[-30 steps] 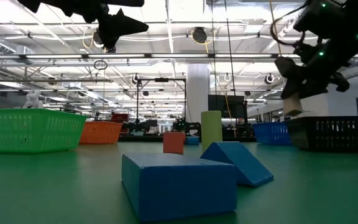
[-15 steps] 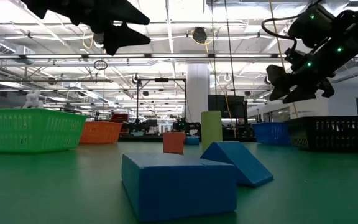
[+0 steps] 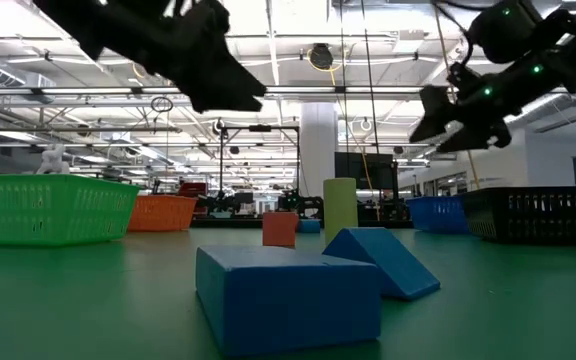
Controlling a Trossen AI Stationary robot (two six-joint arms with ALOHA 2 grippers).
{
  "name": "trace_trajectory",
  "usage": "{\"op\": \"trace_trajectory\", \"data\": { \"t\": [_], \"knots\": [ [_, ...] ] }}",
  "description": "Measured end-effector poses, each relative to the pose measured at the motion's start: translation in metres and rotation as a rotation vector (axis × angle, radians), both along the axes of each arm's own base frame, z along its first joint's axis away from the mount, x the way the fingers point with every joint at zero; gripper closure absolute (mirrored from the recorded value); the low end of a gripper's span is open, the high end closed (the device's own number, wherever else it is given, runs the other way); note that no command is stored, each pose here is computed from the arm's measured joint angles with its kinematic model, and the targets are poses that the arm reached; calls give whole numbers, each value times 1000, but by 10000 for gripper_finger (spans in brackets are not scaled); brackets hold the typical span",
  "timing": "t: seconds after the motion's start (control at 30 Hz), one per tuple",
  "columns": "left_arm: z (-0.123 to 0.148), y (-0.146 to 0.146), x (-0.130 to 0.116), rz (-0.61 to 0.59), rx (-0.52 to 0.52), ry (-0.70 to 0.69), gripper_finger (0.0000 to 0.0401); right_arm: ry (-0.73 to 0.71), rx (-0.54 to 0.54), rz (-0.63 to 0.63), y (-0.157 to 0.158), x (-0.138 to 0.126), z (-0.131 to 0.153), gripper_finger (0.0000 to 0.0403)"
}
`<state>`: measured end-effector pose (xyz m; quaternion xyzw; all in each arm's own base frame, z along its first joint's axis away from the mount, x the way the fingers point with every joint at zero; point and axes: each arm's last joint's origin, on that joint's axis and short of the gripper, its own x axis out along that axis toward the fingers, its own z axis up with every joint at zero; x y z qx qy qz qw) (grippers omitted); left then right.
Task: Sort & place blocks by color
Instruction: Put the top red block into the orange basket
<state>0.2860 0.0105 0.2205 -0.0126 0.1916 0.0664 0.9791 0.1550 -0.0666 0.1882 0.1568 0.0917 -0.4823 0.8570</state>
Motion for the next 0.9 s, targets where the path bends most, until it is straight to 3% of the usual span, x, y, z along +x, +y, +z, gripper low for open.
{"op": "trace_trajectory", "data": {
  "t": [0.2, 0.37, 0.47, 0.7, 0.9],
  "knots": [
    [-22, 25, 15, 100, 59, 11, 158, -70, 6, 28, 1, 3, 4, 83],
    [-44, 53, 23, 362, -125, -40, 158, -110, 48, 47, 3, 6, 3, 83],
    [-52, 67, 25, 460, -198, -89, 158, -105, 51, 46, 2, 6, 1, 83],
    [-66, 86, 43, 543, -252, -69, 158, -102, 46, 46, 2, 6, 2, 83],
    [-71, 95, 66, 600, -225, 78, 158, -101, 46, 46, 2, 6, 2, 83]
  ]
}}
